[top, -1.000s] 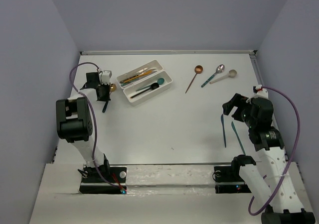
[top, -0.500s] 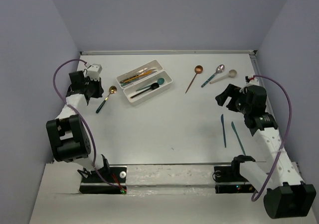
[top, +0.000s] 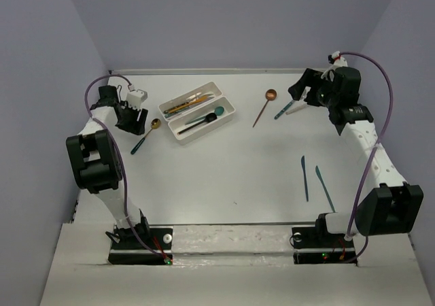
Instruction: Sort the eating utensils into containers
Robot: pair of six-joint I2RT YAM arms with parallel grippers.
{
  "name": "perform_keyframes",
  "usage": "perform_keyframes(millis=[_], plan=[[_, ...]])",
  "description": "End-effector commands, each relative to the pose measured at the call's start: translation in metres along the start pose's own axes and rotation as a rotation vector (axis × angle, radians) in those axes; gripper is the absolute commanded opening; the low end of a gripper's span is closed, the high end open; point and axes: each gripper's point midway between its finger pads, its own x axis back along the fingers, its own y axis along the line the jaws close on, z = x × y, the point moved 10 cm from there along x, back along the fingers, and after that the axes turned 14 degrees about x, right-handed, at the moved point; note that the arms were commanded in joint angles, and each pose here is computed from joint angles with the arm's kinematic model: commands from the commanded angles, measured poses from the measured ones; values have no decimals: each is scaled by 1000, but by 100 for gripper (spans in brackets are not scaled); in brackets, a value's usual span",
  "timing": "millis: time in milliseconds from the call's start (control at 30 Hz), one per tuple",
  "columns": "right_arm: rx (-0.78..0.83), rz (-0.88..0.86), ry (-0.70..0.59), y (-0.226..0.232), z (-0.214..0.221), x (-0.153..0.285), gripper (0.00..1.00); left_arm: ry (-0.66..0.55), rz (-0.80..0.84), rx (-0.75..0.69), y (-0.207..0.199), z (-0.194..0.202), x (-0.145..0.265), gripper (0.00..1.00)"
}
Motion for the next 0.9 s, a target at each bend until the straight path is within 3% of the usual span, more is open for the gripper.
perform_keyframes(millis=[0, 233, 467, 600, 633, 667, 767, 800, 867], plan=[[78, 18, 66, -3, -19, 6, 86, 137, -12, -107, -1, 15, 12, 74], [79, 12, 165, -4, -15, 3, 86, 203, -51, -153, -4, 20, 7, 73], [97, 65, 169, -7, -18, 7, 86, 270, -60, -167, -9, 40, -23, 73], [111, 79, 183, -9, -18, 9, 86, 288, -84, -127, -2, 42, -45, 66], [114, 91, 181, -9, -20, 10, 86, 295, -82, -119, -2, 43, -47, 62], [126, 96, 185, -10, -20, 11, 86, 302, -82, -102, -2, 44, -50, 48], [143, 127, 183, -12, -23, 12, 86, 307, -66, -82, -4, 48, -50, 23], [151, 131, 182, -13, -25, 12, 86, 307, -61, -65, -6, 49, -49, 3], [156, 139, 186, -14, -26, 11, 86, 308, -56, -32, -8, 52, -47, 0]])
